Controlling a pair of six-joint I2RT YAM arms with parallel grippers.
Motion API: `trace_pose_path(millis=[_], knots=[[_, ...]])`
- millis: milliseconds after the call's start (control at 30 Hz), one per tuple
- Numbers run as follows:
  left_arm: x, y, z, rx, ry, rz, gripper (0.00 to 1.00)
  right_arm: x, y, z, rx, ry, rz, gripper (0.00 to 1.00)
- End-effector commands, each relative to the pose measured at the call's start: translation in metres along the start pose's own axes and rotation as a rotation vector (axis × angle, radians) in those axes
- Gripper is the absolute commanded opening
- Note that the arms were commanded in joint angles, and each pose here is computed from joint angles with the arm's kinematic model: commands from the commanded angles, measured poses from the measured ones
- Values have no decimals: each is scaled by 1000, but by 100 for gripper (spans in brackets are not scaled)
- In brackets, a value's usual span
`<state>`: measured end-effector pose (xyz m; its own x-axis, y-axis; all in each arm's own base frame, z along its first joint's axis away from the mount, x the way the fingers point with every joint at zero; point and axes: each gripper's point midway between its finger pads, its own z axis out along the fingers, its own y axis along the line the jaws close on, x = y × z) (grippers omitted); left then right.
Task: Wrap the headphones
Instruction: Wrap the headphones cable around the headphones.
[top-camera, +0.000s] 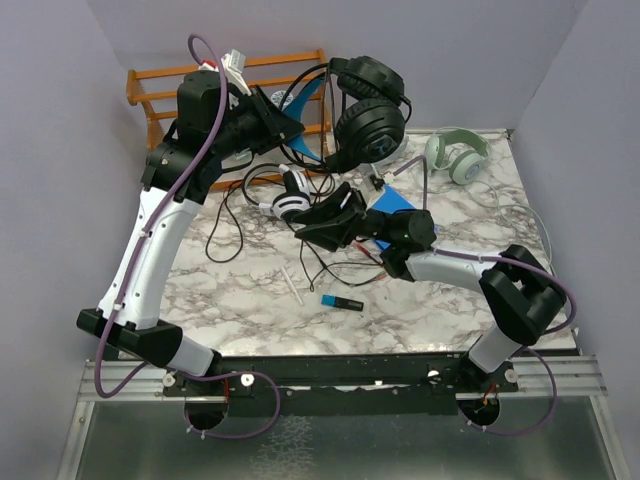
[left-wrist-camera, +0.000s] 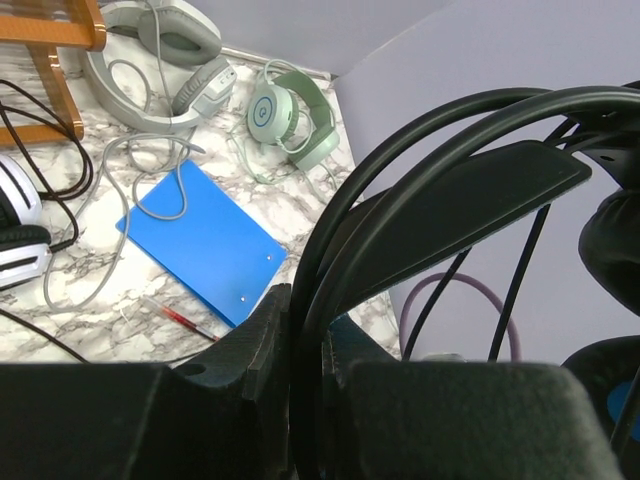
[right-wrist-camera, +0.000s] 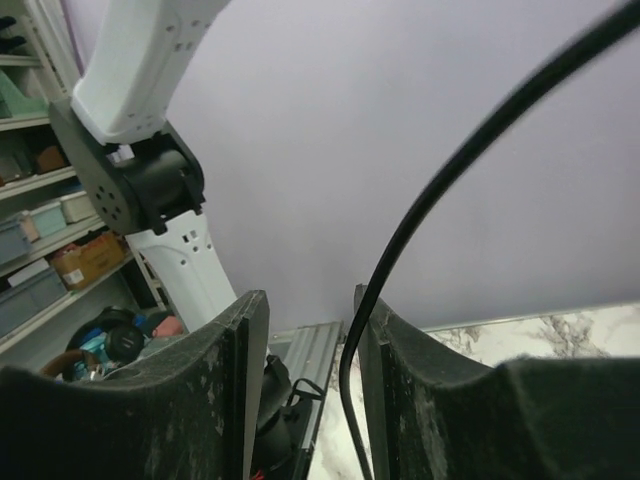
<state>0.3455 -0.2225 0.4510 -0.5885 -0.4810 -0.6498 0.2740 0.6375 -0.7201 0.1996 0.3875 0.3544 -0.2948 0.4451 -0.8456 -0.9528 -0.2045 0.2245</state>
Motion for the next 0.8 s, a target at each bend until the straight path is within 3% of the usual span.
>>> trace_pose_path(millis=[0, 200, 400, 633, 767], knots=[[-19, -26, -19, 70, -93, 4, 0, 15, -20, -4, 72, -11, -2, 43], [-22, -16, -18, 31, -119, 26, 0, 29, -2, -14, 49, 3, 48, 32], [-35, 6, -13, -74, -192, 83, 0, 29, 48, -10, -37, 30, 78, 23], [-58, 45, -6, -267, -318, 94, 0, 44, 84, 4, -25, 184, 113, 21], [-61, 57, -2, -297, -374, 48, 0, 49, 90, 1, 7, 222, 113, 22]])
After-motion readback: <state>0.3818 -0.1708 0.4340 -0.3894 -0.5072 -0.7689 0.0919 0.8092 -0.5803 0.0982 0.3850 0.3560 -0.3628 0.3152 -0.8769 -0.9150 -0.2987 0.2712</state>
